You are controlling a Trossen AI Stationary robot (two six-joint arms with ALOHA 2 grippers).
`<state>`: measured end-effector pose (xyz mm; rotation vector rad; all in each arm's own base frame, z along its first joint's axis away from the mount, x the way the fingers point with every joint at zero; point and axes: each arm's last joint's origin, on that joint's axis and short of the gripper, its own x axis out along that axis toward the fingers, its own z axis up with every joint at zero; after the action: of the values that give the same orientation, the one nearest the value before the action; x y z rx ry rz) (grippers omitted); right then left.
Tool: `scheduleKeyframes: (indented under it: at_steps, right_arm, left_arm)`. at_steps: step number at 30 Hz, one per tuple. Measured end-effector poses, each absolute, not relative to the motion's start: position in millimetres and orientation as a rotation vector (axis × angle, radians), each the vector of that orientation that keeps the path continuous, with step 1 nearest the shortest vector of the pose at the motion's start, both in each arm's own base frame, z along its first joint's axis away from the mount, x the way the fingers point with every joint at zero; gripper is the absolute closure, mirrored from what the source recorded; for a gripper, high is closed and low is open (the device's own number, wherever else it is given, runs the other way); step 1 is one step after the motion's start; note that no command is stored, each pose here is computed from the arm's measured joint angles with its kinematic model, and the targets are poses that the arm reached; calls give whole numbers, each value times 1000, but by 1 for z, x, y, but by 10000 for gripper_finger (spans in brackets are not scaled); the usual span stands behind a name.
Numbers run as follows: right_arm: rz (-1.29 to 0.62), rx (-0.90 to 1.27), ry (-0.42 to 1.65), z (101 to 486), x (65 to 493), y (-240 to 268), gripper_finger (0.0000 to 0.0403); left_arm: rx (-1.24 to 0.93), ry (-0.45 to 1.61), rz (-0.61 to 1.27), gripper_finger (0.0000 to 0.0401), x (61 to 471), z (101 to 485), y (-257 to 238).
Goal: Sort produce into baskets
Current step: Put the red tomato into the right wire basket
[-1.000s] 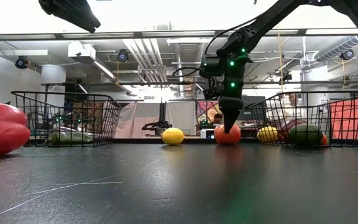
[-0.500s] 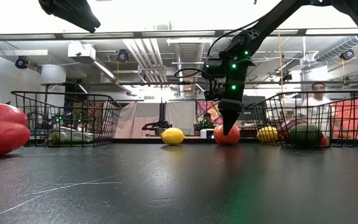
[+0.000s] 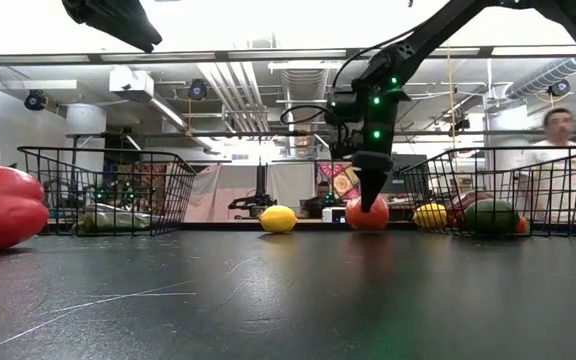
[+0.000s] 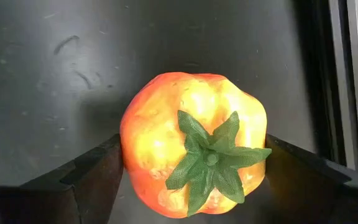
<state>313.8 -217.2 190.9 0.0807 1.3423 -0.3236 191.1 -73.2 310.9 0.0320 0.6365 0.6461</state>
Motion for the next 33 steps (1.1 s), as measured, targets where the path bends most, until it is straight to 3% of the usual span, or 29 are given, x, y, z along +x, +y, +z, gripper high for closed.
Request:
scheduleKeyframes:
  at_steps: [7,17,24,33]
  right_arm:
    - [-322,83,1266,222,311,-207,67]
    - [-469,167,1114,301,280,-185,67]
    - [-802,245,1131,336,237,-172,67]
    - [-1108,454,1179,335,197,-174,67]
  left_arm:
    - [32,636,646,145,191,311,-73]
    - [31,635,646,145,191,311,-73]
    - [26,631,645,145,191,311,-73]
    - [20,625,643,145,192,312,-74]
